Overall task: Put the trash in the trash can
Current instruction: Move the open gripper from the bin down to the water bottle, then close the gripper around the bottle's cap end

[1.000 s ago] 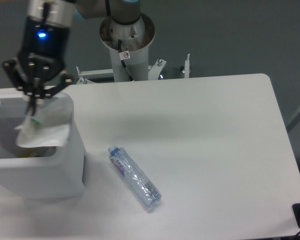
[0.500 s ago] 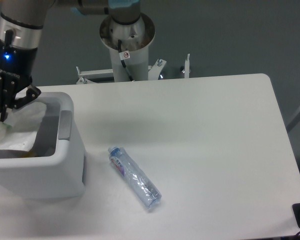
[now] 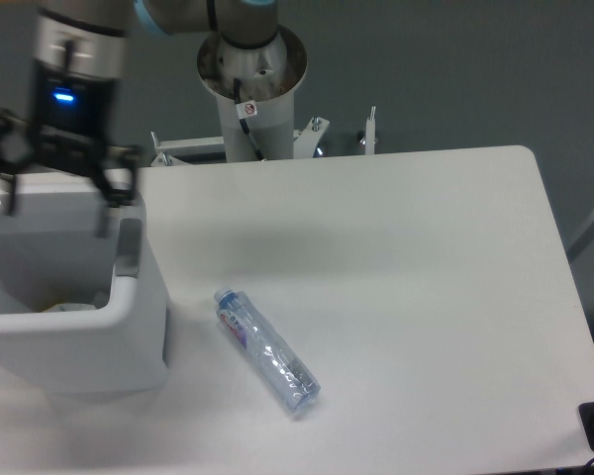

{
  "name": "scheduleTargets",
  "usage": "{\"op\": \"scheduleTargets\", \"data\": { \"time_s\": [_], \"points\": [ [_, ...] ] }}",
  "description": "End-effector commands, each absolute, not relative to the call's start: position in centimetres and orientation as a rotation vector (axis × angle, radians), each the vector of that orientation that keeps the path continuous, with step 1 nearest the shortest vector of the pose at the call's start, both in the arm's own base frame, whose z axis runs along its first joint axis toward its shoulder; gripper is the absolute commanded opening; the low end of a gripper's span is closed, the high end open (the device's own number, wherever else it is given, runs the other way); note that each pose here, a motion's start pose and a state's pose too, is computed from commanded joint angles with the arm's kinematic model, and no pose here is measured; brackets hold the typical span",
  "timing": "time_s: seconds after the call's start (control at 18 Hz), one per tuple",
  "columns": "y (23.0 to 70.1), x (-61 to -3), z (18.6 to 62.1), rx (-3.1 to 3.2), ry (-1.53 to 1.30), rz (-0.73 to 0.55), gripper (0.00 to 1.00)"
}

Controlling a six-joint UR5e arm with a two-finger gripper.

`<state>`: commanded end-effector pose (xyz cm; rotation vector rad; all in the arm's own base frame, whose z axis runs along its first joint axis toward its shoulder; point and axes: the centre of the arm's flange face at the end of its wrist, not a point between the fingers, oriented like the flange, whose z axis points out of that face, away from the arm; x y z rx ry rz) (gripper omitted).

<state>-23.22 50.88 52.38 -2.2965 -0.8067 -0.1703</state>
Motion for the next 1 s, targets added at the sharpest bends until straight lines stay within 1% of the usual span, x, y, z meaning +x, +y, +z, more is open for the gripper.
{"op": "scheduleTargets", "data": {
  "time_s": [0.17, 0.28, 0.33, 0.5, 0.61, 0.72, 1.0],
  "points": [
    [50.7, -29.1, 49.5, -2.291, -0.962, -0.155, 1.0],
    [51.4, -32.5, 46.4, -2.334, -1.036, -0.092, 1.0],
    [51.5, -33.5, 45.0, -2.35, -1.062, -0.081, 1.0],
    [53.6, -36.1, 40.8, -2.397, -1.1, -0.107, 1.0],
    [54.8, -37.5, 37.7, -2.431, -1.127, -0.129, 1.0],
    [55.7, -38.6, 33.5, -2.489, -1.171, -0.104, 1.0],
    [57.6, -38.3, 28.8, -2.558, -1.177, -0.129, 1.0]
  ]
}}
